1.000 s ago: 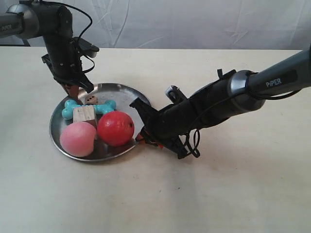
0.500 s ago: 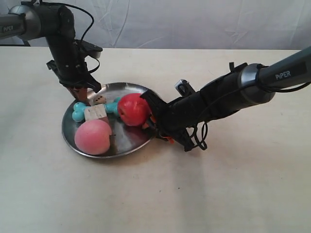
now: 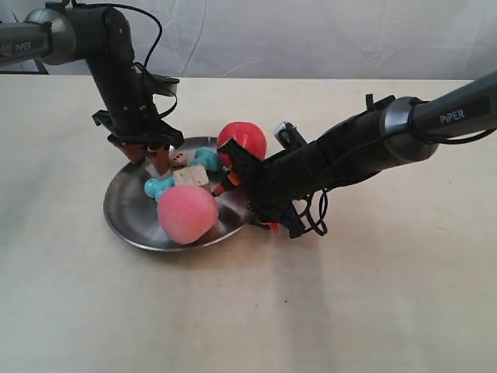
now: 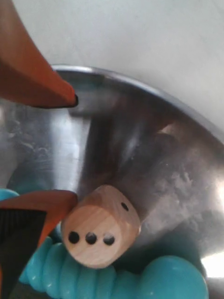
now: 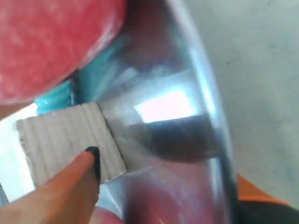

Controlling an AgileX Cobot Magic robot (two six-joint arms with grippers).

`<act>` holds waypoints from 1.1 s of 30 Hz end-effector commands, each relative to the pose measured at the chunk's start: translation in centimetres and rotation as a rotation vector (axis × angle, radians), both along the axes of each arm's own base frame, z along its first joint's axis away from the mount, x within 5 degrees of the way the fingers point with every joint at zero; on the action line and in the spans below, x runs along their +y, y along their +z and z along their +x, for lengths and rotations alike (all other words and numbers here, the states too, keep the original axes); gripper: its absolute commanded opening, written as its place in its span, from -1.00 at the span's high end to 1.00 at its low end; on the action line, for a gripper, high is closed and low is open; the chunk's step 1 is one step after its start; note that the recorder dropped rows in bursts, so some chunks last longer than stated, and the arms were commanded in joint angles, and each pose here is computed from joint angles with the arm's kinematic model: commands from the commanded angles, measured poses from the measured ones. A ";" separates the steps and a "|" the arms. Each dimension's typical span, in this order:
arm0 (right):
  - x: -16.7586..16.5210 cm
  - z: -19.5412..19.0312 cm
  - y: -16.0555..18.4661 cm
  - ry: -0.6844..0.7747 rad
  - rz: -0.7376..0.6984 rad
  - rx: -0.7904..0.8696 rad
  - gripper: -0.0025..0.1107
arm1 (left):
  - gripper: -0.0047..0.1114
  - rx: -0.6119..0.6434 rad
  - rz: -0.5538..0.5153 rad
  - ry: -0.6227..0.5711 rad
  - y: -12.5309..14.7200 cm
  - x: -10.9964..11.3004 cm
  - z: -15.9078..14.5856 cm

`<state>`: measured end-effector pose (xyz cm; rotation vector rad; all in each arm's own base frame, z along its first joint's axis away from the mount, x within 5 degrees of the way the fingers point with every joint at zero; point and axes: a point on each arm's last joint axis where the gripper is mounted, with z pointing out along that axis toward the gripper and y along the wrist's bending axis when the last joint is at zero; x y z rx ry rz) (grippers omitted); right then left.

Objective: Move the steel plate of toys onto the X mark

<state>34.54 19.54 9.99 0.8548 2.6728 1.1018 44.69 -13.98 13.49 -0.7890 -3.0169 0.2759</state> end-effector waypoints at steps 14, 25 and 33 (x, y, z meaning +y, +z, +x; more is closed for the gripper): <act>0.0 -1.4 -0.3 0.176 -0.054 0.063 -0.05 | 0.02 -0.068 0.026 0.030 3.2 0.3 -0.1; -0.8 -2.0 -1.0 0.234 -0.171 0.119 -0.05 | 0.02 -0.095 0.033 0.026 4.3 0.5 -0.2; -0.8 -2.5 -1.1 0.279 -0.177 0.154 -0.05 | 0.02 -0.134 0.034 0.052 6.1 1.4 -0.2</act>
